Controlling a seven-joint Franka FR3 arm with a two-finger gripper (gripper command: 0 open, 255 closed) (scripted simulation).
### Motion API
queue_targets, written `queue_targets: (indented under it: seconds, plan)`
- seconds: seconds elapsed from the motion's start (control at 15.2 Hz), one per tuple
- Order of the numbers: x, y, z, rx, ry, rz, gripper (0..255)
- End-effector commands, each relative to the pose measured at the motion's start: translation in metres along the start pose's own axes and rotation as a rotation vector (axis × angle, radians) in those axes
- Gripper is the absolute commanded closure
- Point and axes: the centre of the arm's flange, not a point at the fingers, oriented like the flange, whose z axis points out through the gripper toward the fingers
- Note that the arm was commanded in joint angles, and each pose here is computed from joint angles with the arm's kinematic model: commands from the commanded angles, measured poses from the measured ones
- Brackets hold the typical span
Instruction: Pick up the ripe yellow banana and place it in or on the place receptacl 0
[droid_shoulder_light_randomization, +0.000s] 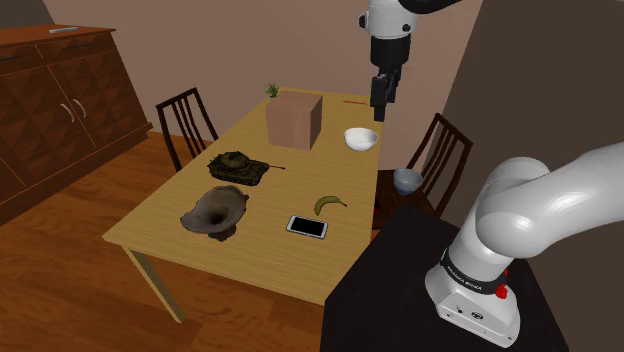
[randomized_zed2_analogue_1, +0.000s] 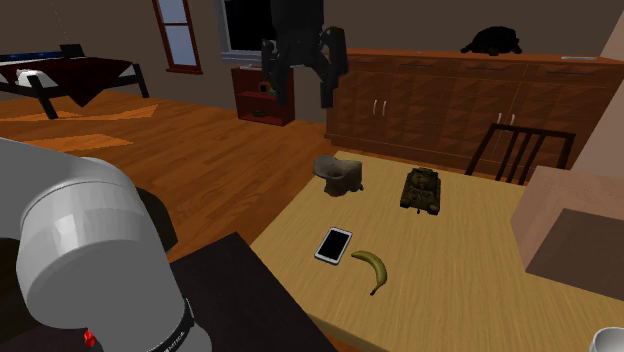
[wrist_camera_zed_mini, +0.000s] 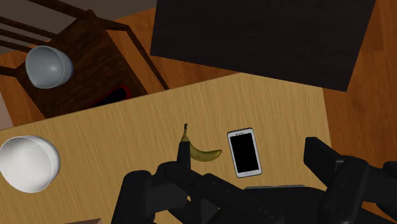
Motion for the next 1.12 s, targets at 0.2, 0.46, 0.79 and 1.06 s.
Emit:
queue_targets:
  seconds: [0.2,0.46,0.79,1.06]
  plan:
    - [0.009,0.006,0.037,-0.005,0.015,-0.026,0]
    - [0.021,0.015,0.087,-0.012,0.034,-0.062,0]
    - [0.038,0.025,0.149,-0.020,0.059,-0.105,0]
    - [0.054,0.033,0.198,-0.026,0.078,-0.141,0]
